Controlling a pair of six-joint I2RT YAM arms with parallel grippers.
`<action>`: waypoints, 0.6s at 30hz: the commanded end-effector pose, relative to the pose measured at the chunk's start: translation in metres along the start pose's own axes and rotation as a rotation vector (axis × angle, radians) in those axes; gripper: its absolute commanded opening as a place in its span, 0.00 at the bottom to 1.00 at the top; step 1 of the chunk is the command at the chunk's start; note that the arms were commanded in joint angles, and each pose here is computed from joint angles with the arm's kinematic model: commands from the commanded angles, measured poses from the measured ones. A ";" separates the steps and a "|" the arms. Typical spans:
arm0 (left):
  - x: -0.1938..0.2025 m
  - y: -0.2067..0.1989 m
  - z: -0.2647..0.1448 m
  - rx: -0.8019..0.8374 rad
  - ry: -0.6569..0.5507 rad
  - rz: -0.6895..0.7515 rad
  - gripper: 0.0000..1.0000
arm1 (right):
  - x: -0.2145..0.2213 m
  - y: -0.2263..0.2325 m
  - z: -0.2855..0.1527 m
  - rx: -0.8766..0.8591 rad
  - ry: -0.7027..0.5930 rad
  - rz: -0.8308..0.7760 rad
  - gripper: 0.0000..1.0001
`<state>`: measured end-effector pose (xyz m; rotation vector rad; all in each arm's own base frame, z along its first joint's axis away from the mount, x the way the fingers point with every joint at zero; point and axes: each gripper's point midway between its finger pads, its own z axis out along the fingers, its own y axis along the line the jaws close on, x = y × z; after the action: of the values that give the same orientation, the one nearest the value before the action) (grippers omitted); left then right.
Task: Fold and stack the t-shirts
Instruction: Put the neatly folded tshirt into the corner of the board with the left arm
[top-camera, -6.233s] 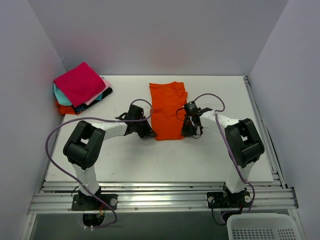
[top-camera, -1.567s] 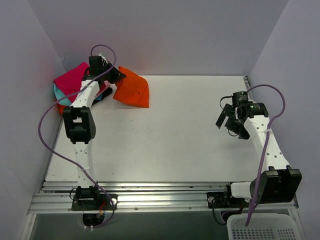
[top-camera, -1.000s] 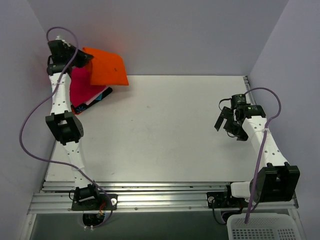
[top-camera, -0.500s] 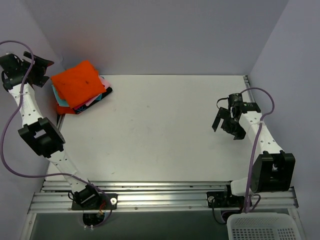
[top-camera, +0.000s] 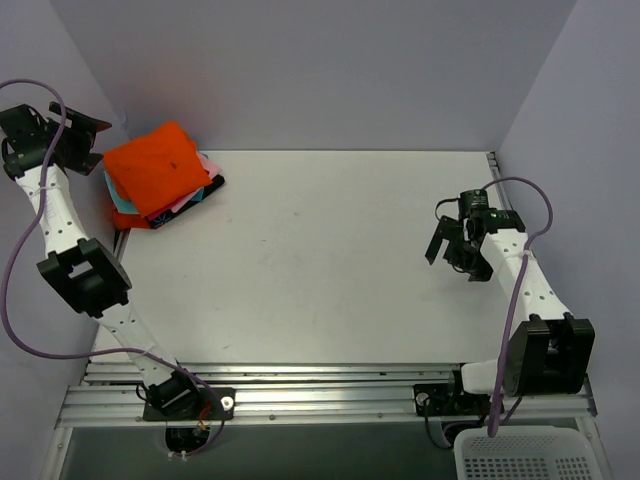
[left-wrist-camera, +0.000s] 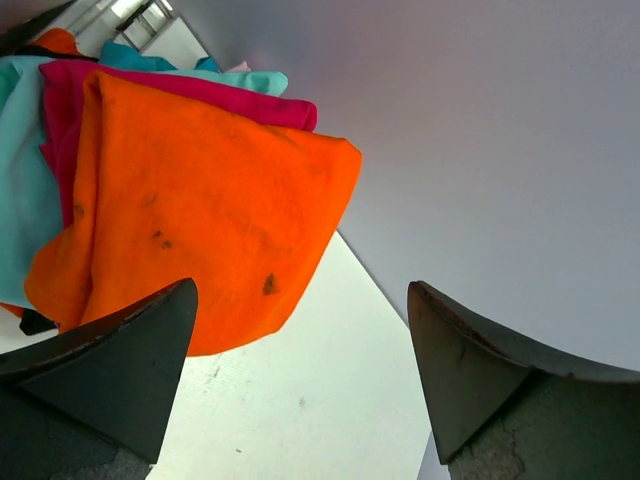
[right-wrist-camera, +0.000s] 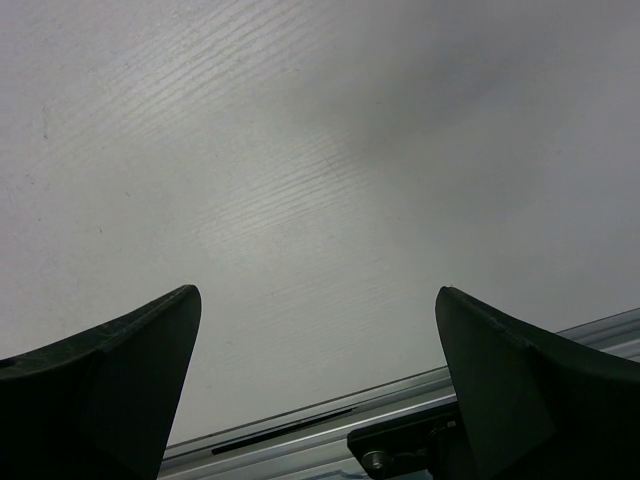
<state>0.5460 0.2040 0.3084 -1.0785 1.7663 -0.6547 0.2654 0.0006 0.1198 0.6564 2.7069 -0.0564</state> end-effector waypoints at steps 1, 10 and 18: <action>-0.041 -0.053 -0.066 0.078 -0.174 0.038 0.95 | 0.005 -0.006 -0.012 0.005 -0.018 -0.007 1.00; 0.134 -0.095 -0.087 -0.113 -0.023 0.467 0.94 | 0.001 -0.005 -0.025 -0.016 -0.049 0.004 1.00; 0.198 -0.015 -0.112 -0.288 0.119 0.686 0.94 | 0.007 -0.002 -0.030 -0.019 -0.068 -0.033 1.00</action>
<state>0.4406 -0.0348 0.3076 -0.5152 2.1504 -0.3110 0.2593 0.0064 0.1388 0.6116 2.6491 -0.0340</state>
